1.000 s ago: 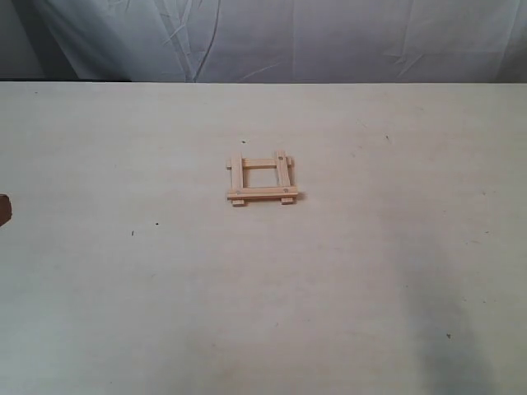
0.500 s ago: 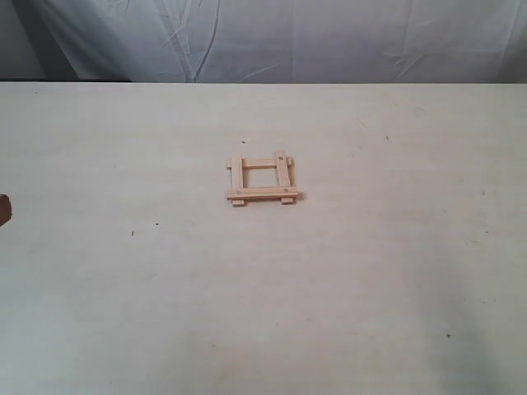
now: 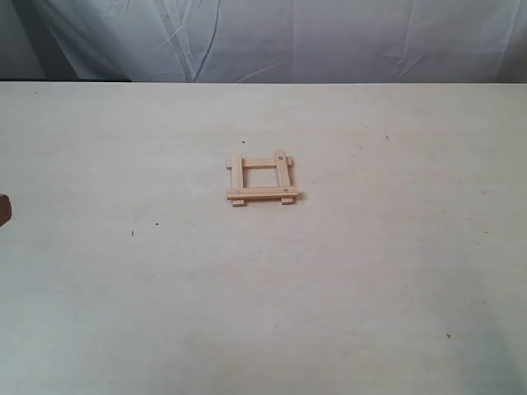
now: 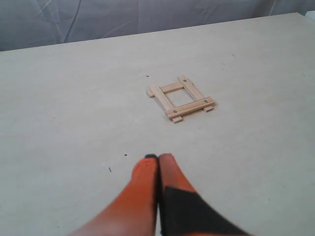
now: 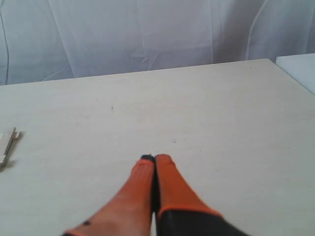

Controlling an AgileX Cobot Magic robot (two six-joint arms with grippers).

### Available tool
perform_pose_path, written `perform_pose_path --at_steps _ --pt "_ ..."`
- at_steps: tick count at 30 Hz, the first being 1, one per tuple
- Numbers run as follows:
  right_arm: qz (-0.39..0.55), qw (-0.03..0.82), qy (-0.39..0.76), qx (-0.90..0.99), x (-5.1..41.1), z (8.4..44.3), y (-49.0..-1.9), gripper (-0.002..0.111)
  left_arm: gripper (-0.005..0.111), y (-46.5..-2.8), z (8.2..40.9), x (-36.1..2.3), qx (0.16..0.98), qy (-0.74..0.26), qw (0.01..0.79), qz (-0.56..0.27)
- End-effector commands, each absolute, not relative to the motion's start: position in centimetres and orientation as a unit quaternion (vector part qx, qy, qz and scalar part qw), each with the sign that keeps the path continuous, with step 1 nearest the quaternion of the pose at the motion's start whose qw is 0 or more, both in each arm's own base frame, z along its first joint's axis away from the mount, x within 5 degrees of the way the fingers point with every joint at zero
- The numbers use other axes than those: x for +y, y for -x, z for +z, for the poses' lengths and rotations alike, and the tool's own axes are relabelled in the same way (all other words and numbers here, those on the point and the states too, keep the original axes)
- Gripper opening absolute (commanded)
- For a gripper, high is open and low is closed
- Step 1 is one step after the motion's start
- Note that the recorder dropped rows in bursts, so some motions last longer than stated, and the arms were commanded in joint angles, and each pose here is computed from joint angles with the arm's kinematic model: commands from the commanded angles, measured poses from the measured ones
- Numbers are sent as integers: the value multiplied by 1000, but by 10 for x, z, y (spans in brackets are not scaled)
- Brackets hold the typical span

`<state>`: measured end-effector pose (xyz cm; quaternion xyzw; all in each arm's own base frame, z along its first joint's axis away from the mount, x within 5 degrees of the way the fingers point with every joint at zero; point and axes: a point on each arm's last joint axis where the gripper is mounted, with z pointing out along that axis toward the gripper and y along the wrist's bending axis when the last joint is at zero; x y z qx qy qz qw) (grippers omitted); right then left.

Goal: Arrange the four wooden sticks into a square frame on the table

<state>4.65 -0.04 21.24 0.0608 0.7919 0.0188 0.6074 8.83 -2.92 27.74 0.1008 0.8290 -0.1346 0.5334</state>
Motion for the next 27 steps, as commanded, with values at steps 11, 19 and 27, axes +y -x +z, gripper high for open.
perform_pose_path --at_steps 11,19,27 --pt "31 597 -39 801 1 179 -53 0 0 -88 276 -29 828 -101 536 -132" --pt "31 601 -39 798 1 180 -53 0 0 -88 276 -29 828 -101 536 -132" --pt "31 601 -39 798 1 180 -53 0 0 -88 276 -29 828 -101 536 -132"
